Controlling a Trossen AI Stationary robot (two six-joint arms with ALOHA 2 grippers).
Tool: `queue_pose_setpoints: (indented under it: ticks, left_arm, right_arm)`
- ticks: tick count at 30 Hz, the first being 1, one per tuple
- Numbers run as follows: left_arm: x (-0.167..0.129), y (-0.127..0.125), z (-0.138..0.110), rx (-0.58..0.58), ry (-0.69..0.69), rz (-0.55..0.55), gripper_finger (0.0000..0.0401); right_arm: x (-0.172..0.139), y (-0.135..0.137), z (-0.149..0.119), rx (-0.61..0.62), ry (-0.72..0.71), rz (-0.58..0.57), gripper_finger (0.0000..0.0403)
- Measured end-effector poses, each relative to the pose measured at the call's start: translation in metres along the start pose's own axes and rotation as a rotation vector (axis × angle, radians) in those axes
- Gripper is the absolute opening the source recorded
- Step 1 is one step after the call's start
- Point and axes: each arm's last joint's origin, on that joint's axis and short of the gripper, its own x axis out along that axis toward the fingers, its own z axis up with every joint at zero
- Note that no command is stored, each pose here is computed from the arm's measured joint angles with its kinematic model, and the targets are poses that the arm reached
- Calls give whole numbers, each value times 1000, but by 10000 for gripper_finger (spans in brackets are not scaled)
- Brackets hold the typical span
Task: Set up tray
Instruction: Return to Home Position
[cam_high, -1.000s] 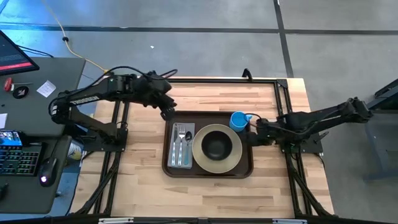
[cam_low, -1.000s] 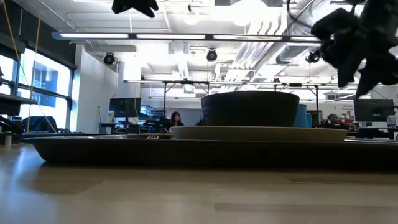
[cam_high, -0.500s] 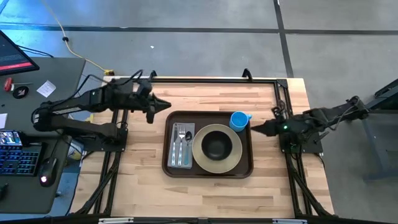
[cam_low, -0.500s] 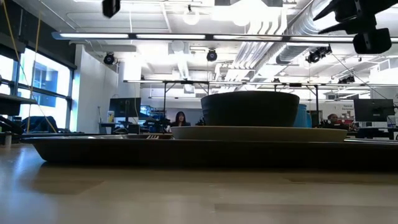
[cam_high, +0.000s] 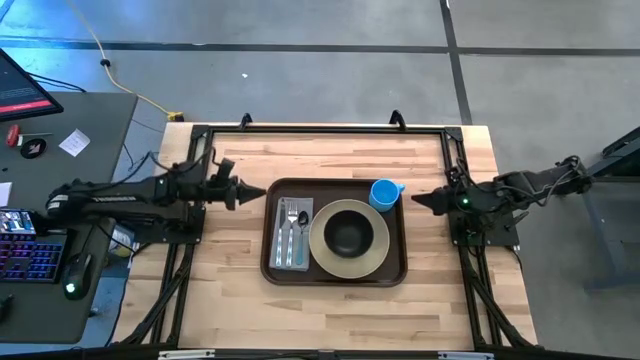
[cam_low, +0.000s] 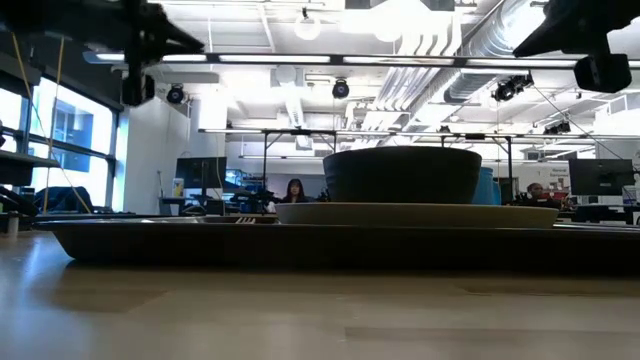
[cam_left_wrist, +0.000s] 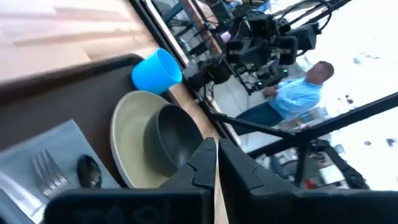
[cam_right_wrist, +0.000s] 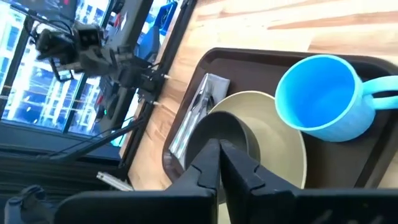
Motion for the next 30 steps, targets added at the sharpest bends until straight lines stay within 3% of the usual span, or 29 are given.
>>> queue_pose_setpoints:
  ticks: [7,14,19,26,30]
  left_arm:
    - [2,12,-32,-34,20,-24,20]
    - [1,16,-51,-28,34,7,46]
    - [0,26,-51,-32,12,10,20]
    - [2,57,-52,-113,101,21,21]
    - [2,65,-44,-132,76,9,21]
  right_arm:
    - [8,2,-7,-3,15,1,1]
    - [43,-23,-42,109,32,217,0]
    - [48,-41,-49,184,-2,347,0]
    - [44,-60,-43,113,-119,379,0]
    - [41,-69,-39,103,-130,369,0]
